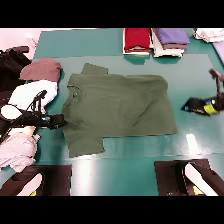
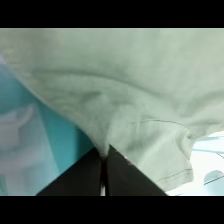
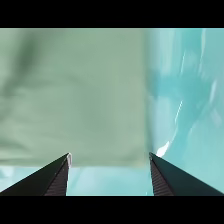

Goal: Fold the shirts.

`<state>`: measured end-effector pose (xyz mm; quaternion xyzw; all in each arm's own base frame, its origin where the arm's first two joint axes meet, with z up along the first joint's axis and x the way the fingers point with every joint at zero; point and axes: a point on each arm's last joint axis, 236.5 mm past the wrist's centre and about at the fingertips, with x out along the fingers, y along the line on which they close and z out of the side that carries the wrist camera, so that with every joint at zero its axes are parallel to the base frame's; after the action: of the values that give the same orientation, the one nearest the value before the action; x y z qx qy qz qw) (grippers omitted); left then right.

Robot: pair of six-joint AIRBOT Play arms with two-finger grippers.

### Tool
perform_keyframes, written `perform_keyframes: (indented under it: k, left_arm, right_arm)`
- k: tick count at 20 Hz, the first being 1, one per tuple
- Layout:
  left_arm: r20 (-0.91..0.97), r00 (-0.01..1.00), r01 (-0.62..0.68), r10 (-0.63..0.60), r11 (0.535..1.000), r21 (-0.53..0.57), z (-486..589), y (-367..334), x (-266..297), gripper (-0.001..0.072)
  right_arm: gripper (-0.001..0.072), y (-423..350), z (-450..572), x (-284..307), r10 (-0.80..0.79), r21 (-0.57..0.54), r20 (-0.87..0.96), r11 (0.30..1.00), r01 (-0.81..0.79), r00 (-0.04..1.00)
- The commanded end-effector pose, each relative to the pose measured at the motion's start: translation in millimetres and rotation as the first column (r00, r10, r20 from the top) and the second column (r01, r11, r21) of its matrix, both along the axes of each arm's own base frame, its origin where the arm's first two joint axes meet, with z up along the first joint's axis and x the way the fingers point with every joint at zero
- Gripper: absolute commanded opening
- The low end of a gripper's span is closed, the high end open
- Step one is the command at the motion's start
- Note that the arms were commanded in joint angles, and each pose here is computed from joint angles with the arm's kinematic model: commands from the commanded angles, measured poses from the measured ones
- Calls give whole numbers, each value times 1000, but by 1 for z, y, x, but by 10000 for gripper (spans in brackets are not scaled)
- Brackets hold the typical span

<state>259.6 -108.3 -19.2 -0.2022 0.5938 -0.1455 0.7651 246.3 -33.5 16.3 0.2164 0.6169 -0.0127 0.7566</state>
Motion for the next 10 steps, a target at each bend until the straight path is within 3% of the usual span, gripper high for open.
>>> perform_keyframes:
  k: [1, 2, 6, 10]
  left_arm:
    - [26, 1000, 12, -13, 1000, 16, 6, 2, 5, 20]
    - [30, 1000, 9, -10, 1000, 16, 6, 3, 6, 20]
    - [46, 999, -1, 0, 1000, 18, 7, 4, 11, 20]
    - [47, 999, -1, 0, 1000, 18, 7, 4, 11, 21]
  right_arm:
    - [549, -23, -57, -48, -216, 76, -135, 971, 227, 967]
    - [499, -21, -69, -57, -227, 87, -161, 966, 243, 960]
    - [493, 14, -101, -68, -175, 202, -257, 952, 230, 950]
    - [441, 40, -110, -39, -79, 223, -221, 966, 129, 972]
